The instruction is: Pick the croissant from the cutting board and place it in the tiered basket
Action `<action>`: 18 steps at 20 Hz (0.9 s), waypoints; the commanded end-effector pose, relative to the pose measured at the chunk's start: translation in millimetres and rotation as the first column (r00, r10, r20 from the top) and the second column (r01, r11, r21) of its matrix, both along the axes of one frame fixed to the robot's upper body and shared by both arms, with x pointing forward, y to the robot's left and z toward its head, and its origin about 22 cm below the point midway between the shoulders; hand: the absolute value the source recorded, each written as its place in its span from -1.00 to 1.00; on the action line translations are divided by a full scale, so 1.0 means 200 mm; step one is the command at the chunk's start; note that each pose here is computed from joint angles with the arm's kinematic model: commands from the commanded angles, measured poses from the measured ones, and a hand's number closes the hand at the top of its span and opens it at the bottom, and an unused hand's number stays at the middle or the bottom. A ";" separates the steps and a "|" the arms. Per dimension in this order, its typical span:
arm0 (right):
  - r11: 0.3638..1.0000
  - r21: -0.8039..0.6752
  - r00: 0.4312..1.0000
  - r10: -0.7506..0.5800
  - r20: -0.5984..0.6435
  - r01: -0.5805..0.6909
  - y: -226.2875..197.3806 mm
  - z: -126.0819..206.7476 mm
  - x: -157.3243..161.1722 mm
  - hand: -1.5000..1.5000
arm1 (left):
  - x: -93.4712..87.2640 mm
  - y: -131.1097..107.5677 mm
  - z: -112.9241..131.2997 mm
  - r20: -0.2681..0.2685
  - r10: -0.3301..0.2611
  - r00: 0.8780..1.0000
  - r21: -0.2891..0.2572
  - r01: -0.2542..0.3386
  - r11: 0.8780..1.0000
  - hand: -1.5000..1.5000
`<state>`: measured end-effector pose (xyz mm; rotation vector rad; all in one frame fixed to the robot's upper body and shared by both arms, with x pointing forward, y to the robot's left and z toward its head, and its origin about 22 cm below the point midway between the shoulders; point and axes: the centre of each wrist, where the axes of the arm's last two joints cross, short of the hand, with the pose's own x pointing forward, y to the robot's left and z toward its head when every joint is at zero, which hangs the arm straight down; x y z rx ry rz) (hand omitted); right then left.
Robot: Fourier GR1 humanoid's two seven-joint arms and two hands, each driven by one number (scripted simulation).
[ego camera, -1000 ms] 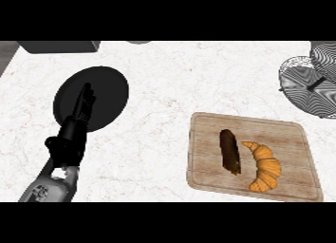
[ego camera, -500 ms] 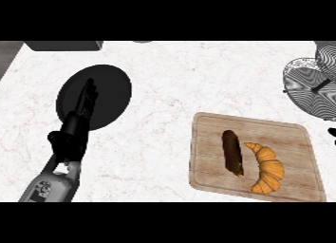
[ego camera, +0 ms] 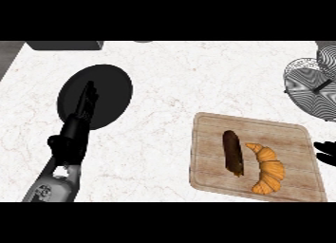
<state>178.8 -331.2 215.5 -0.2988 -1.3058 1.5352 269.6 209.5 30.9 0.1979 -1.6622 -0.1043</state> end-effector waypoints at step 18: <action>0.976 -0.203 0.982 0.108 0.156 -0.075 0.03 -0.20 0.04 -1.00 | -0.02 -0.05 -0.01 0.013 0.007 1.000 -0.003 -0.007 1.000 0.00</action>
